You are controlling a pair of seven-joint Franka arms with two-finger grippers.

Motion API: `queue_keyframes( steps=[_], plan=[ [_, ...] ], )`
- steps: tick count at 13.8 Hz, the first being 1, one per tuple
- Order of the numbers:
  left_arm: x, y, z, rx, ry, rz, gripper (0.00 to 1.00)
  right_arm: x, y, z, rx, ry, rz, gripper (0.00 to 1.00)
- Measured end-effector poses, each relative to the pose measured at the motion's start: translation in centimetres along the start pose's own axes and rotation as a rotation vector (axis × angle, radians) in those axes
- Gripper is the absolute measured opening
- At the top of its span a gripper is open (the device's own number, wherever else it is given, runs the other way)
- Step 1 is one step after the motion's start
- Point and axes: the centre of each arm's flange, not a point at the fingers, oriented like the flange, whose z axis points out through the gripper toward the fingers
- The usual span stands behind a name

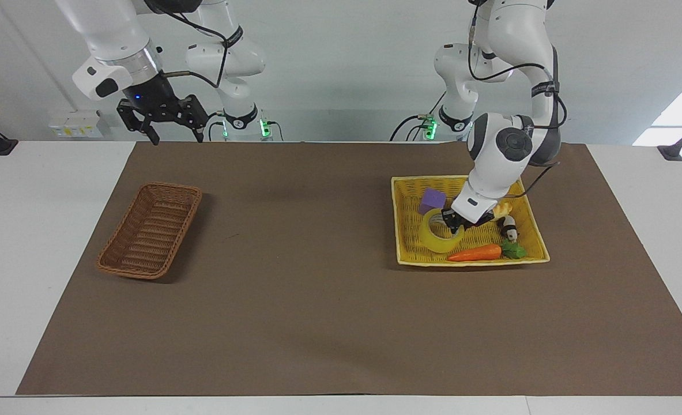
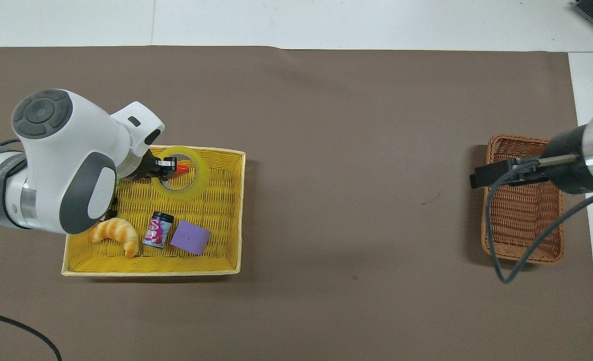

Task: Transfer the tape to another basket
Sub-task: 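Lift the tape with the left gripper while the right gripper approaches, then grasp the tape with the right gripper from the left gripper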

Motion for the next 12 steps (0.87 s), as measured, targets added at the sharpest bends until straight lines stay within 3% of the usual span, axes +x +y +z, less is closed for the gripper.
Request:
queue_keyframes(
  steps=[2, 5, 9, 12],
  plan=[
    [0.1, -0.2, -1.1, -0.05, 0.002, -0.036, 0.22, 0.1, -3.6, 1.4, 0.027, 0.009, 0.013, 1.0],
    [-0.7, 1.4, -1.1, -0.07, -0.023, -0.106, 0.22, 0.3, -8.1, 3.9, 0.078, 0.023, 0.077, 1.0],
    [-3.1, 7.5, -1.1, -0.064, -0.062, -0.093, 0.22, 2.5, -11.6, 7.8, 0.318, 0.089, 0.271, 1.0],
    [-4.5, 11.0, -1.7, -0.074, -0.062, -0.052, 0.22, 3.3, -12.2, 11.5, 0.414, 0.113, 0.352, 1.0]
  ],
)
